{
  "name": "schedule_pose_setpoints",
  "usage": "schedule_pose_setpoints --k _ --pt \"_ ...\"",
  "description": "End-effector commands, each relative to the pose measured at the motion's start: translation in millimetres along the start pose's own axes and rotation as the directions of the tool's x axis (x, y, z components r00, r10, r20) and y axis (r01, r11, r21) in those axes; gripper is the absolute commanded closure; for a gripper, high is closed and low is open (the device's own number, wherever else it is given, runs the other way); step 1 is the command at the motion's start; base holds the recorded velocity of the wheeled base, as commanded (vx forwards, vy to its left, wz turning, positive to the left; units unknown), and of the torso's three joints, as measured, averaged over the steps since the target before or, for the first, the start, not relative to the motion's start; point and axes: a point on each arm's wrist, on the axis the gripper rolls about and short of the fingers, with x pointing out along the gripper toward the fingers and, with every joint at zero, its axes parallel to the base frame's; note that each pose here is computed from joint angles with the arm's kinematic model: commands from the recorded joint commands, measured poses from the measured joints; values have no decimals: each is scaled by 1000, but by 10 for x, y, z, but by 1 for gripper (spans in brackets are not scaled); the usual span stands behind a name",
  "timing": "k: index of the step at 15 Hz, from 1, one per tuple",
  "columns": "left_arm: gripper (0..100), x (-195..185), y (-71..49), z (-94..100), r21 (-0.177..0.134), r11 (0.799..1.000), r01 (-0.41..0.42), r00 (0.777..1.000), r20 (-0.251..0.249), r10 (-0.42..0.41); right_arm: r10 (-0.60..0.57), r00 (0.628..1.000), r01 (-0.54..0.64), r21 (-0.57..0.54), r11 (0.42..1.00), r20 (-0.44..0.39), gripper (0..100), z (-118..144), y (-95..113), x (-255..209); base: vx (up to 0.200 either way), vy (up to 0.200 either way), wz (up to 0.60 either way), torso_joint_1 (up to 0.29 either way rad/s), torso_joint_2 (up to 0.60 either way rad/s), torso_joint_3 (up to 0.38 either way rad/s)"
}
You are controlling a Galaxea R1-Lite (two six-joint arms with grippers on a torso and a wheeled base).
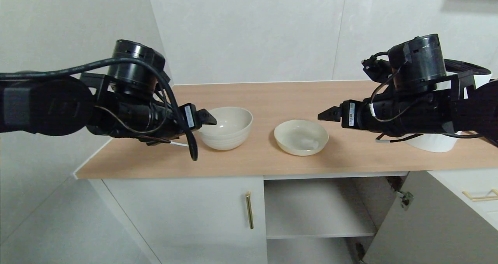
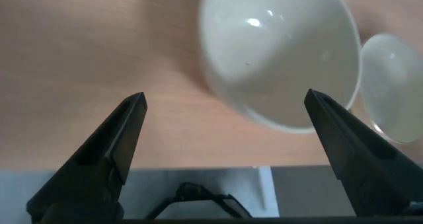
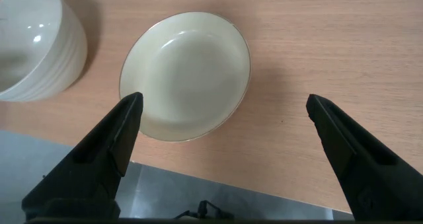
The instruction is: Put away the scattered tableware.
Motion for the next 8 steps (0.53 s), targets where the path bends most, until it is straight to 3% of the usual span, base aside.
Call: schedule_pose_setpoints --k 1,6,7,8 --pt "0 226 -21 -79 11 1000 -20 999 -39 21 1 1000 -1 0 1000 1 0 2 1 -8 0 0 0 0 0 0" --pt "0 272 -16 -92 13 999 -33 999 -40 34 0 1000 0 0 1000 -2 0 -4 0 0 0 0 0 0 0 0" --pt "100 290 -13 -97 13 999 -40 998 -39 40 0 1000 0 0 1000 -2 0 -4 0 0 0 0 0 0 0 0" --pt "100 290 -13 -97 12 999 -41 998 -38 42 -2 1000 2 -1 1000 -4 0 -9 0 15 0 0 0 0 0 0"
